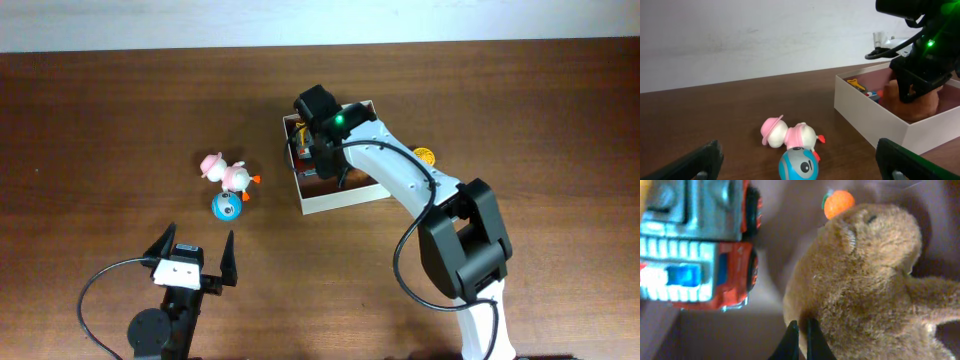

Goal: Pack container

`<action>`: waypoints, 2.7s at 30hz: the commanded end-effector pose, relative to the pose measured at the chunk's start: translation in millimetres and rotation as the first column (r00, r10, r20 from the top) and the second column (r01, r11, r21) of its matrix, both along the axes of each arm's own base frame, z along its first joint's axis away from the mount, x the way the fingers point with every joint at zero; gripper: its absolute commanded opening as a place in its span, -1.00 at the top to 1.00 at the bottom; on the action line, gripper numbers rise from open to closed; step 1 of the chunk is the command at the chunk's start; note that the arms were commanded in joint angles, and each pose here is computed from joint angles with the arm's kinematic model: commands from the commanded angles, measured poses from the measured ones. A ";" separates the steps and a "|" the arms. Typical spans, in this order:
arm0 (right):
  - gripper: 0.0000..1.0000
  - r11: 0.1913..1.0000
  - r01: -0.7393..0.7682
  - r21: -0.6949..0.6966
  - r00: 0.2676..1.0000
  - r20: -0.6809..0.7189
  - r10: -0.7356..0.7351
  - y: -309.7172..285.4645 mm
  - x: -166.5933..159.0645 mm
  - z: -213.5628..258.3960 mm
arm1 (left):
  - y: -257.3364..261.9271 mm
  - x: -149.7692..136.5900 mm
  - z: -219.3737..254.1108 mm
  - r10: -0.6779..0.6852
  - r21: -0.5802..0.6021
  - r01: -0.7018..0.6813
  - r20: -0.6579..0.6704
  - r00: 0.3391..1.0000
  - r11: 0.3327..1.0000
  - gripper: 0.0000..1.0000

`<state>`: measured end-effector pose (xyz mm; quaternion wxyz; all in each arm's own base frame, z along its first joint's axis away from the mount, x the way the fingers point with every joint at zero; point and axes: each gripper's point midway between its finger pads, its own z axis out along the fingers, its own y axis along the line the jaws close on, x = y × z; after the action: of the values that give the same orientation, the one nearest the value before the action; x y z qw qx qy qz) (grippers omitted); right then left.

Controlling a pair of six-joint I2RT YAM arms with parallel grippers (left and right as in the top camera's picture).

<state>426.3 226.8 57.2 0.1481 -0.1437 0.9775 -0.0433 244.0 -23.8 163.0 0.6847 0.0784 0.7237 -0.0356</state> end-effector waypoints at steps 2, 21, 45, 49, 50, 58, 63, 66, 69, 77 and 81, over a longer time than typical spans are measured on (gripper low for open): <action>0.92 0.999 0.036 -0.040 0.999 0.009 -0.036 -17.2 8.7 -8.3 | 0.6 0.0 -1.6 0.002 0.016 -0.002 0.004 1.000 1.000 -0.99; 0.88 0.997 -0.013 0.071 1.000 -0.016 0.014 13.9 5.7 24.0 | 0.6 0.0 -1.5 0.001 0.016 -0.001 0.005 1.000 1.000 -0.99; 0.67 0.980 0.187 0.070 0.981 -0.056 -0.184 -62.4 12.9 117.6 | 0.6 0.1 -1.5 0.002 0.016 -0.002 0.005 1.000 1.000 -0.99; 0.67 0.963 0.267 0.026 0.957 -0.121 -0.262 -102.4 9.1 105.9 | 0.6 0.0 -1.6 0.002 0.016 -0.002 0.004 1.000 1.000 -0.99; 0.67 0.959 0.281 0.018 0.952 -0.133 -0.277 -109.8 8.2 103.3 | 0.6 0.1 -1.5 0.002 0.016 -0.002 0.005 1.000 1.000 -0.99; 0.68 0.943 0.329 -0.044 0.917 -0.224 -0.330 -142.4 -3.2 68.6 | 0.6 0.1 -1.5 0.002 0.016 -0.002 0.005 1.000 1.000 -0.99; 0.68 0.942 0.325 -0.076 0.902 -0.275 -0.334 -145.6 -14.5 42.0 | 0.6 0.0 -1.6 0.002 0.016 -0.002 0.004 1.000 1.000 -0.99; 0.69 0.943 0.324 -0.073 0.891 -0.311 -0.330 -143.3 -21.8 27.2 | 0.6 0.1 -1.6 0.002 0.016 -0.002 0.004 1.000 1.000 -0.99; 0.69 0.944 0.323 -0.061 0.885 -0.333 -0.324 -139.8 -25.9 18.9 | 0.6 0.0 -1.6 0.002 0.016 -0.002 0.004 1.000 1.000 -0.99; 0.68 0.964 0.264 -0.002 0.903 -0.351 -0.248 -107.2 -30.5 16.7 | 0.6 0.0 -1.6 0.002 0.016 -0.002 0.004 1.000 1.000 -0.99; 0.68 0.969 0.242 0.042 0.910 -0.358 -0.212 -88.6 -32.0 16.6 | 0.6 0.1 -1.6 0.002 0.016 -0.002 0.004 1.000 1.000 -0.99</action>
<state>400.1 117.9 75.1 -0.0219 -0.0104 0.9995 -0.0181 244.0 -23.8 163.0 0.6847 0.0784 0.7237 -0.0356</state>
